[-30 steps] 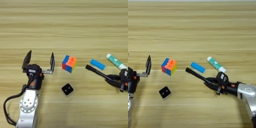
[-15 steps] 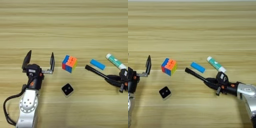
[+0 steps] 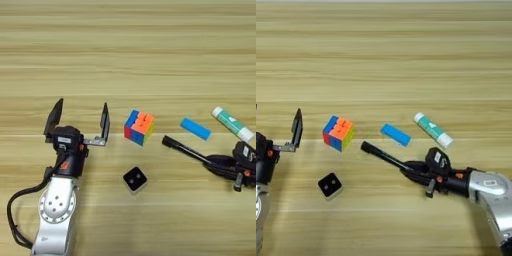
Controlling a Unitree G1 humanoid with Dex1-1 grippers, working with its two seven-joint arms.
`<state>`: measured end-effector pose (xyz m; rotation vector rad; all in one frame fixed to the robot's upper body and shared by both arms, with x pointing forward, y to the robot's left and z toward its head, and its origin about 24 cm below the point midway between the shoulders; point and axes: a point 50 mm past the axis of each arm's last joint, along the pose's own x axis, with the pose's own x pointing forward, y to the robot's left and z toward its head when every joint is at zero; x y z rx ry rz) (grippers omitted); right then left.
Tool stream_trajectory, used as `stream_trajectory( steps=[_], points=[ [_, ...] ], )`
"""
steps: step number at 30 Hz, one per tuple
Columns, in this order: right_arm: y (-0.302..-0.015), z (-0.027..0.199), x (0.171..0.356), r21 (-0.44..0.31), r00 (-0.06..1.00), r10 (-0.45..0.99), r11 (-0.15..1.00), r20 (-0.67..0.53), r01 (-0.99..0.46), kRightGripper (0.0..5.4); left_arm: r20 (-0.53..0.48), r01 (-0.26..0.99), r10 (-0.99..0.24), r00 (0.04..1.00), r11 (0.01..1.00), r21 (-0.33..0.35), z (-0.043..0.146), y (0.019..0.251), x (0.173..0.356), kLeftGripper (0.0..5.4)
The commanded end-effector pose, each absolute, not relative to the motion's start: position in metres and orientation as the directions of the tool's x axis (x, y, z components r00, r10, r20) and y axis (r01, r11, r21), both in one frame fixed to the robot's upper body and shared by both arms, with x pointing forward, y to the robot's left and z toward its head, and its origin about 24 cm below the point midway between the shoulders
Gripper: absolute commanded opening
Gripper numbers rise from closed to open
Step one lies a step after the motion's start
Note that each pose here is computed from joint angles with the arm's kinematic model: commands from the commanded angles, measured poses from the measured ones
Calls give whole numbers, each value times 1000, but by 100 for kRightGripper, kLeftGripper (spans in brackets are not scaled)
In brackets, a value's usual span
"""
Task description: Move the objects on the table
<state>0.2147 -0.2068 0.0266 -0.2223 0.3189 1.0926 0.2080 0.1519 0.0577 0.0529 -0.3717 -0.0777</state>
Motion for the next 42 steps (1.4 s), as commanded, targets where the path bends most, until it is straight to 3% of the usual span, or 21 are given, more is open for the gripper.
stream_trajectory(
  steps=[1,22,23,34,37,42],
  points=[
    [-200,34,209,-25,377,856,394,-354,-919,81,358,67,-91,929,995,80,58,151,209,540],
    [-204,14,193,-11,299,838,330,-457,-944,81,354,61,-83,932,996,71,56,149,206,540],
    [-204,14,192,-12,297,839,328,-457,-945,117,354,62,-84,932,996,71,56,149,206,540],
    [-203,22,195,-41,325,851,339,-412,-940,239,350,68,-89,932,995,72,55,147,205,540],
    [-203,29,201,-61,350,856,355,-380,-933,302,349,74,-96,932,994,76,55,147,206,540],
    [-203,40,211,-102,396,854,385,-338,-917,361,331,177,-194,923,981,82,54,141,200,540]
  ],
)
